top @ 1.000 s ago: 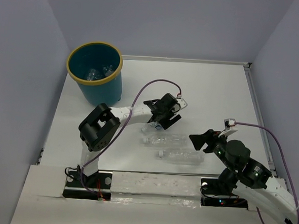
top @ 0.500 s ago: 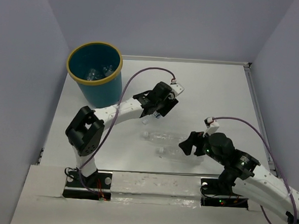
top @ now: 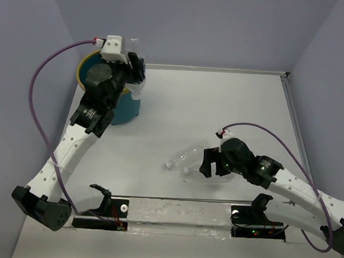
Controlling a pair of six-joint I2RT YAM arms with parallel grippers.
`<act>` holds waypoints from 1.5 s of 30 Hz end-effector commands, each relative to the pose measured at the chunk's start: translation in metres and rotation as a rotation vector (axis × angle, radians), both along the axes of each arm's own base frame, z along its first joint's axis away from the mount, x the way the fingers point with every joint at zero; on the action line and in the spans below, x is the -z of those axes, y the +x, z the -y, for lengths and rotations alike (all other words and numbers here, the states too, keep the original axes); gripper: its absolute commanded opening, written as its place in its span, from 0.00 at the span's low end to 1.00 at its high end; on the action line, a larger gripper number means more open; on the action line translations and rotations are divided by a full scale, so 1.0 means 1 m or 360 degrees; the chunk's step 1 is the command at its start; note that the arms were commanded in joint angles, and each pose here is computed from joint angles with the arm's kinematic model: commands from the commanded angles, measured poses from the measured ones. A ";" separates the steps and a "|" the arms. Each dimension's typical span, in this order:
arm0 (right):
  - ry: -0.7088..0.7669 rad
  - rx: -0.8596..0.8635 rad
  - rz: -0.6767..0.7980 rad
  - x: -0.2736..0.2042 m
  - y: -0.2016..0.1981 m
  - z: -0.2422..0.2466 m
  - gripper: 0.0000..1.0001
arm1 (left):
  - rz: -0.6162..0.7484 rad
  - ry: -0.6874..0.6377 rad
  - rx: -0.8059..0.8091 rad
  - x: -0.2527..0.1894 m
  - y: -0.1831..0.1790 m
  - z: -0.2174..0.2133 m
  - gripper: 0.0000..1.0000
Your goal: Put the plastic bottles in the bin
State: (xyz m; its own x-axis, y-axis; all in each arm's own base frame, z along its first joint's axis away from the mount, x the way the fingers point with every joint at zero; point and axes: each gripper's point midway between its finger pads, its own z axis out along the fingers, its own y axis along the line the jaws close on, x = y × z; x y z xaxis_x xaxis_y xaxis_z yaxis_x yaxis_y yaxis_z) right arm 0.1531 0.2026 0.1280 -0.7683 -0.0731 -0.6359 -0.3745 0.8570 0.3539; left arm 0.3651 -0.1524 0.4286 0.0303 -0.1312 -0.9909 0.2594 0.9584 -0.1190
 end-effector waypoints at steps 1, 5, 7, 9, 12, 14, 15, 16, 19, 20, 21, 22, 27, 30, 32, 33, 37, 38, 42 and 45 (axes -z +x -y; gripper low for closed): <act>-0.0301 -0.0048 -0.0044 0.000 0.006 0.012 0.93 | 0.0103 -0.0280 -0.0289 -0.032 0.009 -0.064 0.48; -0.0395 -0.0113 -0.0129 0.007 0.011 0.001 0.95 | 0.0123 -0.0400 -0.0571 -0.030 0.021 -0.122 0.48; -0.0418 -0.0088 -0.0106 0.001 0.019 -0.002 0.95 | 0.0121 -0.0468 -0.0665 -0.025 0.029 -0.143 0.48; -0.0458 -0.0090 -0.0114 0.004 0.023 -0.004 0.96 | 0.0141 -0.0501 -0.0730 -0.023 0.035 -0.156 0.48; -0.0512 -0.0059 -0.0106 0.004 0.031 -0.003 0.98 | 0.0152 -0.0549 -0.0818 -0.017 0.046 -0.171 0.48; -0.0534 0.0009 -0.0089 0.003 0.037 -0.001 0.99 | 0.0151 -0.0551 -0.0883 -0.012 0.053 -0.177 0.54; -0.0525 0.0047 -0.0050 0.001 0.043 -0.002 1.00 | 0.0170 -0.0559 -0.0905 -0.013 0.054 -0.180 0.60; -0.0512 0.0090 -0.0013 -0.002 0.049 -0.003 1.00 | 0.0167 -0.0560 -0.0935 -0.010 0.057 -0.183 0.68; -0.0307 0.0156 0.0045 -0.014 0.061 -0.025 1.00 | 0.0203 -0.0572 -0.0944 -0.018 0.058 -0.185 0.95; -0.0248 0.0179 0.0057 -0.017 0.065 -0.031 1.00 | 0.0212 -0.0576 -0.0942 -0.020 0.057 -0.185 0.99; -0.0135 0.0220 0.0083 -0.021 0.072 -0.043 1.00 | 0.0216 -0.0580 -0.0936 -0.022 0.056 -0.184 0.99; -0.0090 0.0239 0.0097 -0.022 0.076 -0.048 1.00 | 0.0223 -0.0584 -0.0908 -0.025 0.055 -0.182 0.99; -0.0048 0.0388 0.0141 -0.007 0.104 -0.066 1.00 | 0.0308 -0.0671 -0.0637 -0.043 0.024 -0.156 0.99; -0.0028 0.0474 0.0186 -0.004 0.121 -0.074 1.00 | 0.0311 -0.0696 -0.0405 -0.048 -0.002 -0.128 0.99; -0.0060 0.0548 0.0207 0.005 0.132 -0.075 1.00 | 0.0278 -0.0678 -0.0221 -0.040 -0.023 -0.103 0.99; -0.0084 0.0555 0.0204 0.010 0.134 -0.075 0.99 | 0.0262 -0.0677 -0.0160 -0.037 -0.031 -0.095 0.99; -0.0105 0.0534 0.0135 0.033 0.144 -0.093 0.95 | 0.0121 -0.0613 0.0188 -0.004 -0.066 -0.053 0.99; -0.0094 0.0526 0.0122 0.036 0.145 -0.097 0.94 | 0.0139 -0.0594 0.0245 -0.004 -0.080 -0.049 0.99; 0.0012 0.0528 0.0088 0.043 0.152 -0.116 0.86 | 0.0028 -0.0490 0.0398 0.040 -0.110 -0.037 0.99; 0.0068 0.0568 0.0102 0.046 0.157 -0.122 0.80 | -0.0082 -0.0423 0.0425 0.073 -0.118 -0.034 0.99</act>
State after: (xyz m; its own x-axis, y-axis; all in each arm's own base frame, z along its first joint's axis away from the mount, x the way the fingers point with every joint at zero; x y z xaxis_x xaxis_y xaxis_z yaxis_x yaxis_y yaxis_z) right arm 0.2852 0.2966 0.0558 -0.7637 0.0851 -0.6399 -0.0977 0.9646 0.2450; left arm 0.2674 -0.0995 0.3930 0.0180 -0.4631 -0.8861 0.3985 0.8162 -0.4184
